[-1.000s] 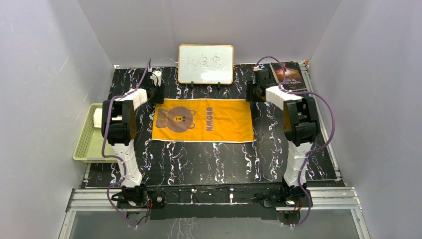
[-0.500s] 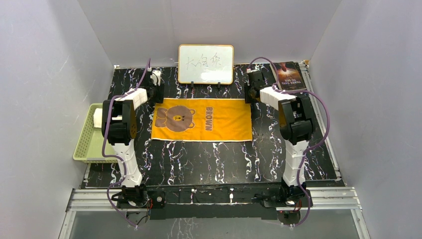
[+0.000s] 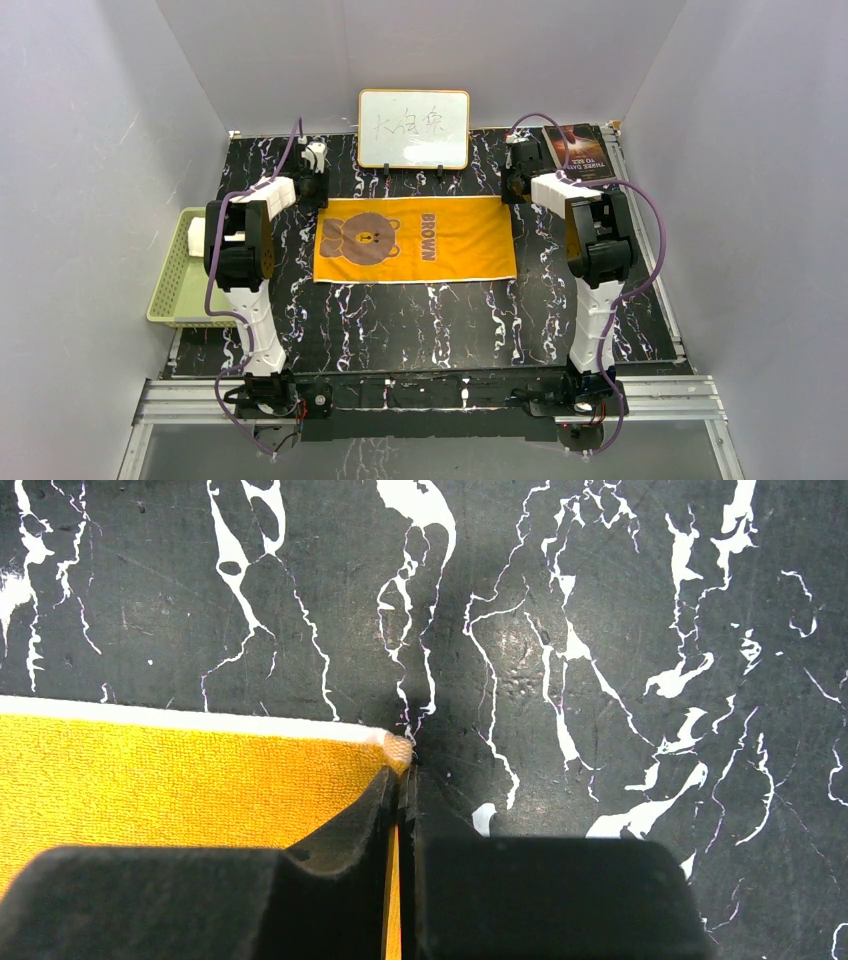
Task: Roll the towels
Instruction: Fold the towel at the center of the board.
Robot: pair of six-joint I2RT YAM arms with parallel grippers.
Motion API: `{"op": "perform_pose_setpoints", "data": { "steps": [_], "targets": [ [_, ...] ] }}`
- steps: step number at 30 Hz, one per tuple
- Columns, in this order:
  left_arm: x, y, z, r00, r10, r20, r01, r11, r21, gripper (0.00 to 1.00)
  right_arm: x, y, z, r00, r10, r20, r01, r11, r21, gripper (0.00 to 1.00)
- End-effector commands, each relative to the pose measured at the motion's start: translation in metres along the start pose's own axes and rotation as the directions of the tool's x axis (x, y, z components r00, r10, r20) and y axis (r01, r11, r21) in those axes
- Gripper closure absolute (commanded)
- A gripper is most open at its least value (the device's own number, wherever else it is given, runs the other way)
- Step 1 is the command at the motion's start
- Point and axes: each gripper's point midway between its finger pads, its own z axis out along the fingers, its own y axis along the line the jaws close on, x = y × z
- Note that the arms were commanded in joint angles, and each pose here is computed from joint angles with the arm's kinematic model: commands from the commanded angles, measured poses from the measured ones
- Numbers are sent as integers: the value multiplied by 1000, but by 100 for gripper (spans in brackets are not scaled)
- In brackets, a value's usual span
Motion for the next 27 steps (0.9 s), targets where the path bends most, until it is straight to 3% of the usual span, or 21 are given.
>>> {"op": "perform_pose_setpoints", "data": {
  "steps": [1, 4, 6, 10, 16, 18, 19, 21, 24, 27],
  "targets": [
    [-14, -7, -2, 999, 13, 52, -16, 998, 59, 65, 3, -9, 7, 1000, -15, -11, 15, 1000, 15, 100],
    [-10, -15, -1, 998, 35, 47, -40, 993, 110, 79, 4, -7, 8, 1000, -14, -16, 14, 1000, 7, 100],
    [-6, -20, -1, 998, 49, 49, -55, 989, 137, 98, 4, -7, 8, 1000, -15, -16, 15, 1000, 5, 100],
    [-8, -19, -9, 996, 33, 89, -46, 987, 154, 100, -4, -7, 2, 1000, -13, 1, 13, 1000, 5, 100],
    [-54, 0, -44, 968, -69, 243, 13, 974, 226, 100, -45, 0, -19, 993, 47, 104, -40, 997, -69, 100],
    [-62, 0, -52, 966, -72, 248, 7, 968, 252, 100, -53, 2, -23, 991, 54, 119, -44, 996, -81, 100],
    [-64, -2, -54, 968, -65, 242, -1, 964, 266, 97, -55, 3, -24, 991, 56, 118, -46, 995, -85, 100],
    [-65, -7, -56, 969, -58, 239, -14, 957, 289, 65, -55, 4, -25, 992, 58, 114, -48, 995, -90, 100],
    [-59, -12, -57, 972, -60, 228, -15, 949, 314, 40, -52, 4, -25, 992, 59, 108, -49, 994, -93, 100],
    [-50, -16, -53, 976, -56, 210, -14, 949, 316, 38, -50, 5, -25, 993, 59, 105, -49, 994, -95, 100]
  ]
}}
